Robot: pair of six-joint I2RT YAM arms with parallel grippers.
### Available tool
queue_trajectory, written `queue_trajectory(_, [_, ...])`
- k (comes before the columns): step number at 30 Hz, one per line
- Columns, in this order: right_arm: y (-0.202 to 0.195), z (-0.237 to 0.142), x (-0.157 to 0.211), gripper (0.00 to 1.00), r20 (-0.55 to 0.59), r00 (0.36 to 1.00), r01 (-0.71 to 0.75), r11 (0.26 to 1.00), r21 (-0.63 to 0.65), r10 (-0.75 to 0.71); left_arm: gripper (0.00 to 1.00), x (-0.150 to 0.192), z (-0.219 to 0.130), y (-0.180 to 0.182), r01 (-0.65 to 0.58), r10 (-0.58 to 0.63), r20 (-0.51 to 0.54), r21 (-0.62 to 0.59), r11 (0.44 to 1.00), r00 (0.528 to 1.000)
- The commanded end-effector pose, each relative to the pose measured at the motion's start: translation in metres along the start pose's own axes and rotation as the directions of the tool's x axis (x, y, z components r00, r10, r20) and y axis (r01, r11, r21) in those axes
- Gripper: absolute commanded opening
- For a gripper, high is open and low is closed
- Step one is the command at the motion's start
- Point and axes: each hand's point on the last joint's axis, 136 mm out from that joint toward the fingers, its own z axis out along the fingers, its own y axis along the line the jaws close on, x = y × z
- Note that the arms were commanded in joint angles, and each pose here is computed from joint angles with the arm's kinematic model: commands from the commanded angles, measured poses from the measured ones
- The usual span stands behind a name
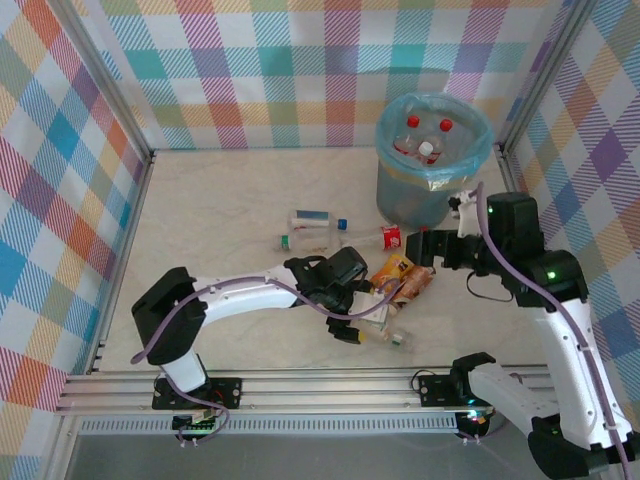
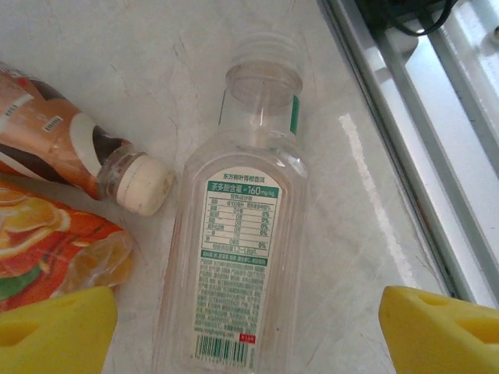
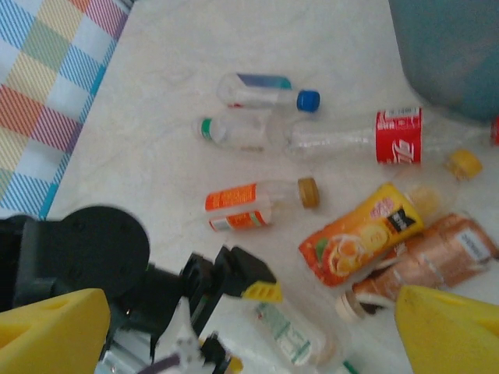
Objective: Put the plastic bottles in the bin
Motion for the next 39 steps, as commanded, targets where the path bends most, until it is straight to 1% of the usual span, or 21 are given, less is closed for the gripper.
queue_trajectory(1, [-0.008, -0.003, 0.025, 0.95, -0.064, 0.998, -0.008, 0.999, 0.033, 0.01, 0.86, -0.015, 0.011, 0.01, -0.04, 0.041, 0.034, -0.008, 0.999, 0.999])
queue_trajectory(6, [-0.011, -0.006, 0.027, 0.95, -0.066, 0.998, 0.003, 0.999, 0.053, 0.001, 0.82, 0.001, 0.03, 0.006, -0.032, 0.033, -0.024, 0.048, 0.998, 0.999])
queue_trajectory(10, [-0.012, -0.007, 0.023, 0.95, -0.057, 0.998, 0.02, 0.998, 0.062, -0.017, 0.76, 0.011, 0.036, -0.002, -0.025, 0.031, -0.059, 0.092, 0.995, 0.998])
queue_trajectory(18, [-0.013, -0.007, 0.022, 0.95, -0.059, 0.998, 0.033, 0.997, 0.069, -0.029, 0.69, 0.025, 0.039, -0.009, -0.026, 0.042, -0.122, 0.132, 0.991, 0.992])
queue_trajectory(26, [-0.01, -0.013, 0.017, 0.95, -0.041, 0.998, 0.04, 0.996, 0.074, -0.037, 0.59, 0.022, 0.029, -0.01, -0.038, 0.053, -0.116, 0.126, 0.991, 0.992])
queue_trajectory(28, [-0.008, -0.016, 0.012, 0.95, -0.029, 0.999, 0.046, 0.996, 0.074, -0.044, 0.55, 0.017, 0.022, -0.008, -0.041, 0.051, -0.101, 0.103, 0.994, 0.994])
queue_trajectory(32, [-0.001, -0.024, 0.0, 0.94, 0.008, 0.998, 0.056, 0.996, 0.066, -0.057, 0.54, 0.001, -0.002, 0.004, -0.013, 0.013, -0.03, 0.012, 1.0, 0.999])
queue_trajectory(36, [0.009, -0.037, -0.02, 0.94, 0.073, 0.995, 0.064, 0.996, 0.055, -0.068, 0.53, -0.023, -0.042, 0.02, 0.043, -0.031, 0.1, -0.117, 0.992, 0.994])
queue_trajectory(38, [0.018, -0.044, -0.034, 0.94, 0.119, 0.991, 0.064, 0.997, 0.032, -0.067, 0.53, -0.035, -0.066, 0.028, 0.089, -0.057, 0.166, -0.187, 0.978, 0.984])
queue_trajectory(39, [0.024, -0.047, -0.04, 0.94, 0.139, 0.988, 0.066, 0.998, 0.014, -0.067, 0.53, -0.047, -0.082, 0.038, 0.112, -0.056, 0.224, -0.243, 0.964, 0.973])
